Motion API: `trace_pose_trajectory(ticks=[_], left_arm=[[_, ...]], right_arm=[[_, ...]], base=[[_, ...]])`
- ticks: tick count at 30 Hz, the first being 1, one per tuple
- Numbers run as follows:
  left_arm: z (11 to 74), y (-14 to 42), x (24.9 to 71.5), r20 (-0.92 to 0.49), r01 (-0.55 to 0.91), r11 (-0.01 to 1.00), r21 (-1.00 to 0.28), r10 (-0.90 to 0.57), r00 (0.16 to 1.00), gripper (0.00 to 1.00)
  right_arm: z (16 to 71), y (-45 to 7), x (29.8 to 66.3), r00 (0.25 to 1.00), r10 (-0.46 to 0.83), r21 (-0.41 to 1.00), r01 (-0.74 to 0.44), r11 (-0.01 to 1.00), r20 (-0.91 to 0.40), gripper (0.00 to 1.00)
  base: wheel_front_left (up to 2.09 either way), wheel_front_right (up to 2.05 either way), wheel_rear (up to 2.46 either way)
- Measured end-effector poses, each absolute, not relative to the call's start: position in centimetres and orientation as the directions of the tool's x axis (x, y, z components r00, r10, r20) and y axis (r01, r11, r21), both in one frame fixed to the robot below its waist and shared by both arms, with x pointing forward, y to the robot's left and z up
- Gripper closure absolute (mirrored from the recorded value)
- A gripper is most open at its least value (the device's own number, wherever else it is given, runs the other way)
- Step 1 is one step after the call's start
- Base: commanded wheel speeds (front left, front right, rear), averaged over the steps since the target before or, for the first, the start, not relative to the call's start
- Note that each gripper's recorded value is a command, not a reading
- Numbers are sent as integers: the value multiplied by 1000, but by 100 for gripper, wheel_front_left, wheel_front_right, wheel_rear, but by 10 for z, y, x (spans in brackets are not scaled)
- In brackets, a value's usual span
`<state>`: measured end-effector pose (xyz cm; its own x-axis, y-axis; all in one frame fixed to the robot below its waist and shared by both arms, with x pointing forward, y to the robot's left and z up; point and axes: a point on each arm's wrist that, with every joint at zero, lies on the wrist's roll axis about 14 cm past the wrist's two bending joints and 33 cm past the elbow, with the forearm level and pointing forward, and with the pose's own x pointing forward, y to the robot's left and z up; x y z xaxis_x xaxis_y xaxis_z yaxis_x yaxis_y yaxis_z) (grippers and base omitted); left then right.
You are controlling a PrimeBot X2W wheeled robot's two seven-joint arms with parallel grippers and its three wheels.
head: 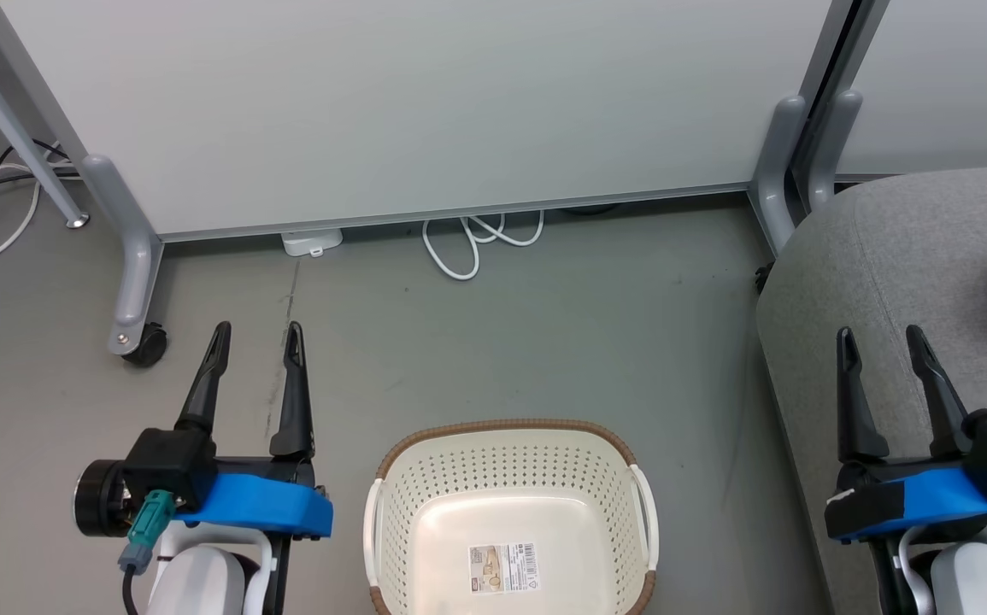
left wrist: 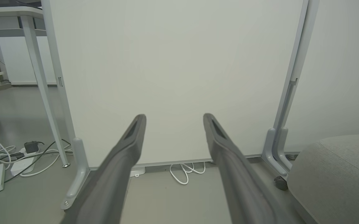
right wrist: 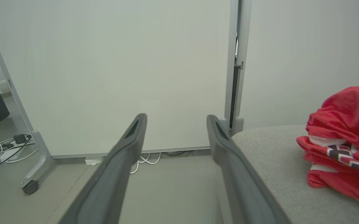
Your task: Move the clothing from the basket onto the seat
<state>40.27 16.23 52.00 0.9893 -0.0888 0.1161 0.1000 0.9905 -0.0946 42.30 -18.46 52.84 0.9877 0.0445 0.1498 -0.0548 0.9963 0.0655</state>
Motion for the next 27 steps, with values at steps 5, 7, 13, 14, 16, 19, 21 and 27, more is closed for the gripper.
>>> trace_pose_trajectory(ticks=[5,7,13,14,16,19,21,27], left_arm=[[519,167,398,115,87,991,-100,-75,990,0],[518,168,397,113,86,991,-103,-74,991,0],[516,170,394,109,78,990,-118,-65,992,0],[516,170,393,108,75,990,-119,-62,992,0],[516,171,392,106,71,990,-120,-58,993,0],[516,172,391,107,65,990,-123,-52,993,0],[516,173,391,108,63,990,-123,-50,993,0],[516,175,390,105,53,991,-121,-40,994,0]], right_arm=[[524,-184,420,990,43,72,-53,996,137,0],[523,-183,420,990,44,77,-55,996,134,0],[518,-181,417,991,51,82,-61,995,120,0],[518,-181,417,992,51,82,-61,995,118,0],[517,-180,416,992,52,85,-62,994,117,0],[517,-178,416,992,55,89,-66,994,117,0],[518,-178,417,991,57,90,-68,994,118,0],[518,-174,416,991,66,90,-77,993,119,0]], base=[[0,0,0],[0,0,0],[0,0,0],[0,0,0],[0,0,0],[0,0,0],[0,0,0],[0,0,0]])
